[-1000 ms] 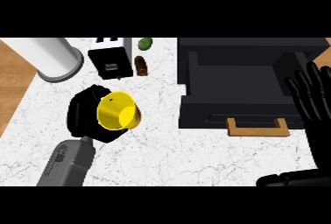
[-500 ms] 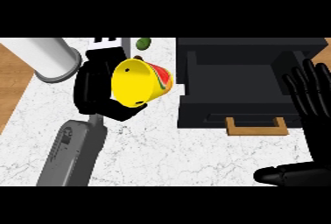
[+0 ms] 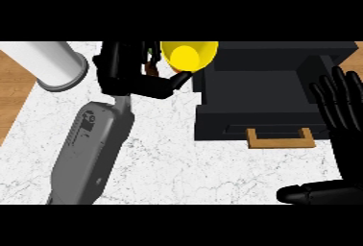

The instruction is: Pick up the cup, place it into the drawer and close the drawer

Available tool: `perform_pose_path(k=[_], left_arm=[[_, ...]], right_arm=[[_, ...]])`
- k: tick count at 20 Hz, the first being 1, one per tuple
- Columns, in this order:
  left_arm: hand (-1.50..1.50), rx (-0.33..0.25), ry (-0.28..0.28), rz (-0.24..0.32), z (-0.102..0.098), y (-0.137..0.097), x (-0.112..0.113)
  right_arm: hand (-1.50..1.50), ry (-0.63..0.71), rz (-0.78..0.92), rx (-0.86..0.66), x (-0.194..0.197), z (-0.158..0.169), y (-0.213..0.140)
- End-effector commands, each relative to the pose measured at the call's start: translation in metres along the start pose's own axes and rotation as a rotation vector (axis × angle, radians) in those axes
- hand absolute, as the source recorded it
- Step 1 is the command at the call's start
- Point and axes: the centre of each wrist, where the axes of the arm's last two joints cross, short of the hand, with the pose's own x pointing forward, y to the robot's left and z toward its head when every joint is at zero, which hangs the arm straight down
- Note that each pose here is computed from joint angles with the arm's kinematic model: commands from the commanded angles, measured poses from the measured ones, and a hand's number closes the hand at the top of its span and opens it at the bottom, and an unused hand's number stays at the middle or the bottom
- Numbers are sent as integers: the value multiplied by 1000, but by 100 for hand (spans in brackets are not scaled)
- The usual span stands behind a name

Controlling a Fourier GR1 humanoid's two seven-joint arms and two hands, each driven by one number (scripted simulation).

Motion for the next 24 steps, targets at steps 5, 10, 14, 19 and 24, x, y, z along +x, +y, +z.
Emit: perform_pose_path(k=[5, 10, 14, 19, 24], left_arm=[[150, -51, 60, -41, -41, -23, 2], [150, -57, 98, -68, -69, -48, 4], [150, -36, 110, -115, -63, -57, -23], [150, -18, 156, -136, -59, -60, -49], [150, -37, 195, -130, -73, -83, -38]], right_arm=[[-150, 8, -2, -23, 2, -9, -25], [-150, -5, 6, 12, -13, 12, -3], [-150, 7, -7, 12, 0, -1, -24], [-150, -19, -7, 6, -11, -7, 1], [-150, -11, 3, 22, 1, -5, 1]])
